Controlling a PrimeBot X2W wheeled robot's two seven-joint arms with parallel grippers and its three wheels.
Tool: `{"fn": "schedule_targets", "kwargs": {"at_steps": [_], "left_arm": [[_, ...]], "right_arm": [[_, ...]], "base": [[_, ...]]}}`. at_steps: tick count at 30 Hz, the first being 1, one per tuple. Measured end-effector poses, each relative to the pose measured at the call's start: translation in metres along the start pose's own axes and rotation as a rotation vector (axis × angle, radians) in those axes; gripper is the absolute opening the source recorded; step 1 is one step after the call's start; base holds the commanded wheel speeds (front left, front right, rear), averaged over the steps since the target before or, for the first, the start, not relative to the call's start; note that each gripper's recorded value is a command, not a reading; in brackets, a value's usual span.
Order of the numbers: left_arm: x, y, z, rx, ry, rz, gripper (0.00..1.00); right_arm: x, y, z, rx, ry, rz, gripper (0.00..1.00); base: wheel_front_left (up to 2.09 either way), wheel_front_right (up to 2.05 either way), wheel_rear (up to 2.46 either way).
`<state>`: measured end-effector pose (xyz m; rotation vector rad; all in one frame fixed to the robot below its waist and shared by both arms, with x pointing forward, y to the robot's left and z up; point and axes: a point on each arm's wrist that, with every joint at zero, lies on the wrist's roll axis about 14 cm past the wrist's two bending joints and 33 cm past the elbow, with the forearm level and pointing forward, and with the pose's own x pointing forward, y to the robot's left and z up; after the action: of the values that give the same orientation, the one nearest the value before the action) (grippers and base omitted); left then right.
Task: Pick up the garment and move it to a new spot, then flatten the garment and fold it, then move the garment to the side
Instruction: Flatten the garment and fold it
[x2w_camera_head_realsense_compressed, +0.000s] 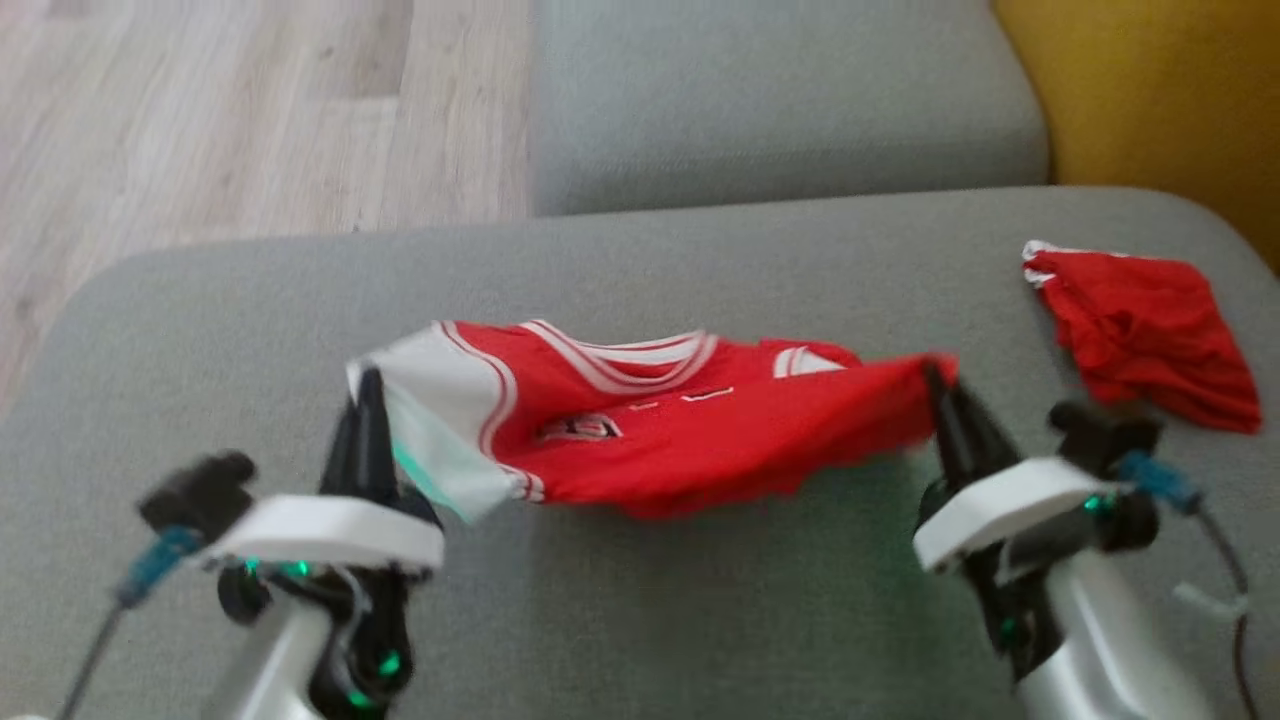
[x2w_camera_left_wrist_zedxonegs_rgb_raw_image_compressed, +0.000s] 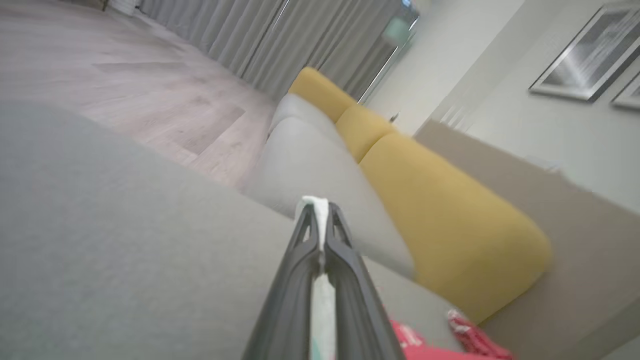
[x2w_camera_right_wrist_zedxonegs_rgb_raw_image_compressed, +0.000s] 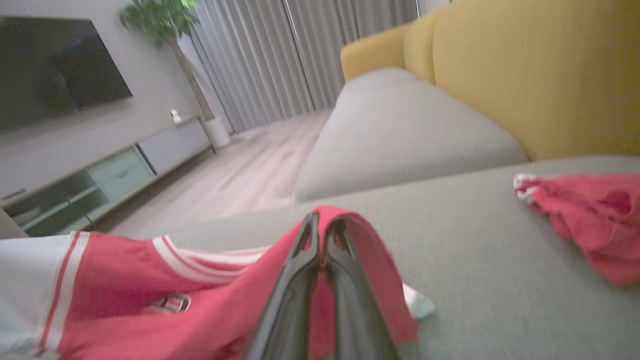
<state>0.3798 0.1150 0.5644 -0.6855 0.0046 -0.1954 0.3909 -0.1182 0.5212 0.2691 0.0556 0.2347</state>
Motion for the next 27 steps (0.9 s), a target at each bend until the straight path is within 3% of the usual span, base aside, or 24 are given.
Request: {"fn": "schedule_targets", "kwargs": {"at_steps": [9,17,22,27], "left_arm": [[-0.019,-0.073,0.097,-0.076,-0.213,-0.213,0.00],[-0.055,-0.156,0.169,0.007,-0.349,-0.466,0.00],[-0.061,-0.187,0.187,0.088,-0.355,-0.558,0.00],[-0.032,-0.188,0.178,0.138,-0.283,-0.537,0.00]], "right_arm": [[-0.038,0.003,0.125,-0.064,-0.307,0.016,0.00],[-0.099,0.020,0.214,-0.150,-0.540,0.028,0.00],[-0.111,0.022,0.231,-0.177,-0.566,0.016,0.00],[-0.087,0.011,0.218,-0.139,-0.488,0.003,0.00]], "base": [[0.00,0.00,0.00],[0.00,0.00,0.00],[0.00,0.00,0.00],[0.00,0.00,0.00]]}}
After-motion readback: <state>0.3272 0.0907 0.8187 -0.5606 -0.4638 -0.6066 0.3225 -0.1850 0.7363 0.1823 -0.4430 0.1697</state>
